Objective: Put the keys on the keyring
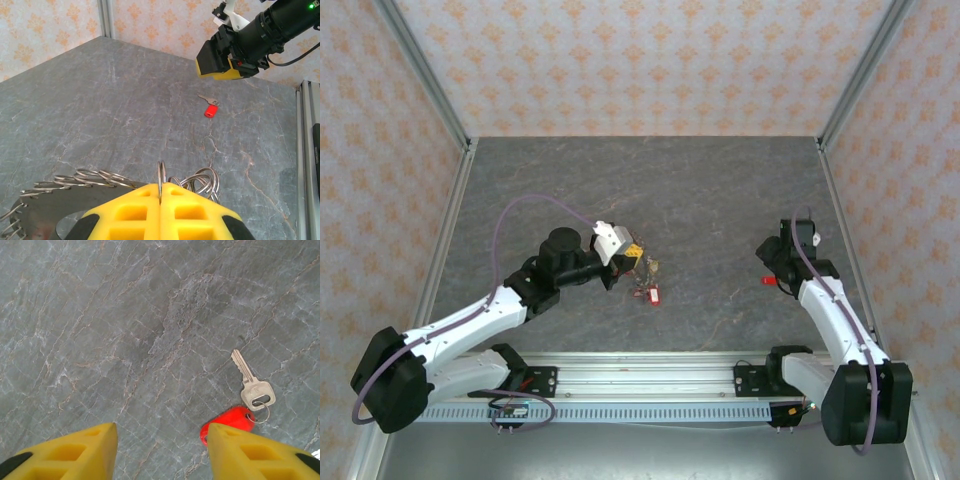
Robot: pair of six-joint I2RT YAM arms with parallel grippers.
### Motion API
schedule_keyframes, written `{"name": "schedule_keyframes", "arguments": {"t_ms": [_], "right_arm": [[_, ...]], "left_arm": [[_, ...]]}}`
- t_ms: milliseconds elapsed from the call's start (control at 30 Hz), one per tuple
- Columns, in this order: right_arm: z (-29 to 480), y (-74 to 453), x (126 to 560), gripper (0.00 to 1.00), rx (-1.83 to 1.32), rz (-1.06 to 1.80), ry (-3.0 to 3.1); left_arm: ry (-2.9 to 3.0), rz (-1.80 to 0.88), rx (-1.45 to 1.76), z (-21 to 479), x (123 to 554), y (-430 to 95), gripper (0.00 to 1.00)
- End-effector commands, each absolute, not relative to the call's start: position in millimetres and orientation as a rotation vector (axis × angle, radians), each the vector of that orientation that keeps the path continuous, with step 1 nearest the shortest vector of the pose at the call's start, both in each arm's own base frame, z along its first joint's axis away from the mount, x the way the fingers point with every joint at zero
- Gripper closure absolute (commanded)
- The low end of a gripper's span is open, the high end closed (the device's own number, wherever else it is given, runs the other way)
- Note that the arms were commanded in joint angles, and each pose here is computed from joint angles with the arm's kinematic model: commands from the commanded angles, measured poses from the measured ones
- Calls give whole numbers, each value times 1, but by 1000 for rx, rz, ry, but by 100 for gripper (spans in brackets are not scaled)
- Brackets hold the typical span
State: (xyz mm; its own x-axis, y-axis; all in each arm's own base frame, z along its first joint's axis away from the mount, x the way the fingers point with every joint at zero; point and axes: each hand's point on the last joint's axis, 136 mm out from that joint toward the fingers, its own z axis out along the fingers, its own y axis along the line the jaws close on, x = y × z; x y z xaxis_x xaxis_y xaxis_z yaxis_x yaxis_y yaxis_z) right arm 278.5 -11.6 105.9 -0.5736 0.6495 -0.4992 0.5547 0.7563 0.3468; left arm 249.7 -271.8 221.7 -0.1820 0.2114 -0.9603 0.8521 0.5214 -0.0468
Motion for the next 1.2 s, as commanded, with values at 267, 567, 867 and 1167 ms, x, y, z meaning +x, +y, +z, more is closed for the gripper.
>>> {"name": "schedule_keyframes", "arguments": {"t_ms": [267,567,867,1167], "right_arm": [[75,-24,259,48,1099,229,2384],[39,-45,247,58,1303,173,2402],[32,-59,248,56,1338,78,2363],[26,-63,249,62,1368,48,2360]], "left_arm": [[1571,-725,864,253,256,-270,100],[1569,-693,877,250,253,-265,100],[1566,-666,876,250,253,-260,100],[1569,-664,884,249,254,-259,100]]}}
